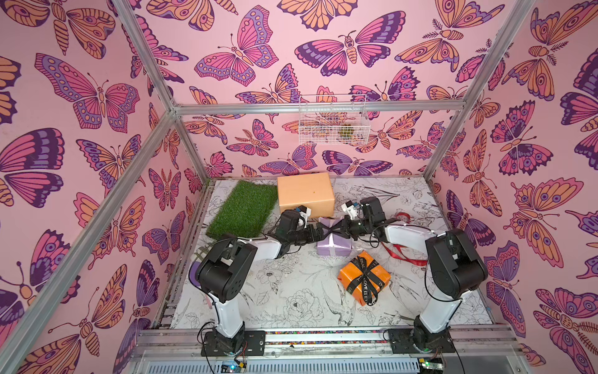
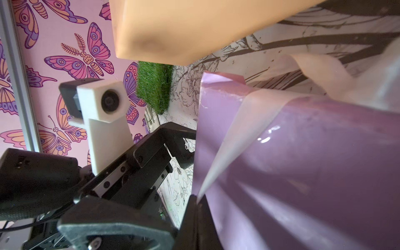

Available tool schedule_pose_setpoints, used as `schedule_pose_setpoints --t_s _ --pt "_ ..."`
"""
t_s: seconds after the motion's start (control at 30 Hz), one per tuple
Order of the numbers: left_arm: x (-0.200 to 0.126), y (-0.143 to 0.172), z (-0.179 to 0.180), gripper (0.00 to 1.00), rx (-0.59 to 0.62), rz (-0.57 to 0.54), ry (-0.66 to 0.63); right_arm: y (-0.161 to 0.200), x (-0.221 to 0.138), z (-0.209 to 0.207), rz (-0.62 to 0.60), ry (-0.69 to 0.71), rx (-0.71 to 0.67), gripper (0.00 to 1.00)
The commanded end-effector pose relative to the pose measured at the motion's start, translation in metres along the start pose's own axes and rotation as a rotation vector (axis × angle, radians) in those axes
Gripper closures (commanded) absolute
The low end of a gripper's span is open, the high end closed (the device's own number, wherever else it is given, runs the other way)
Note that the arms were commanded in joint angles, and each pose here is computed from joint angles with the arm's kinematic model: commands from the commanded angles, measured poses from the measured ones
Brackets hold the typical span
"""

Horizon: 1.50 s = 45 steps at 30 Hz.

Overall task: Untie the ribbon bows on the gift boxes
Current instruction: Pull the ribbon from the gift box.

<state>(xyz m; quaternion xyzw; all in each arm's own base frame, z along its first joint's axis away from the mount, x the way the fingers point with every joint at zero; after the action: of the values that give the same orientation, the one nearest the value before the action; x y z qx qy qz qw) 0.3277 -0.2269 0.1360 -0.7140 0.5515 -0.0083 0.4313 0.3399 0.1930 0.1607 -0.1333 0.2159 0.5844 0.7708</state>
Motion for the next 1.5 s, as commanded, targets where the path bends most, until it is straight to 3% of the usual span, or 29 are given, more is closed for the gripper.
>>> schedule_pose_setpoints --t_s 0.0,0.17,0.23,0.4,0.67,1.1,1.47 --pt "0.0 0.009 0.01 0.0 0.003 0.026 -0.094 0.0 0.0 0.005 0.013 -0.045 -0.012 1.0" --pt "-0.001 0.008 0.013 0.21 0.022 0.016 -0.104 0.0 0.0 0.002 0.016 -0.035 -0.006 1.0" --pt "0.002 0.008 0.014 0.23 0.028 0.026 -0.093 0.001 -0.001 0.002 0.016 -0.035 -0.006 1.0" --pt "0.012 0.009 0.019 0.25 0.031 0.057 -0.093 0.001 -0.002 0.005 0.014 -0.036 -0.016 1.0" --pt "0.014 0.018 0.02 0.26 0.107 0.199 -0.207 -0.002 -0.01 0.029 0.021 -0.106 -0.052 1.0" --pt "0.013 0.022 0.013 0.28 0.198 0.282 -0.297 0.0 -0.072 0.103 -0.072 -0.312 -0.184 1.0" --pt "0.015 0.023 0.002 0.31 0.295 0.332 -0.368 0.005 -0.124 0.152 -0.152 -0.376 -0.312 1.0"
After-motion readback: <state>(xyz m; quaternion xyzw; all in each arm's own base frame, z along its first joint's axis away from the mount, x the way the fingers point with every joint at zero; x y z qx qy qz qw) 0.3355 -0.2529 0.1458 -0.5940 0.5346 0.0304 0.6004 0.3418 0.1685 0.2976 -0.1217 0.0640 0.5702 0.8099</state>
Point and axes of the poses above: each gripper's point midway between its finger pads, its own x axis out along the fingers, its own z axis along the line the jaws close on, y = z × x, the point moved 10 cm from there along -x, back along the fingers, and after that the axes turned 15 degrees about x, right-handed, at the moved point
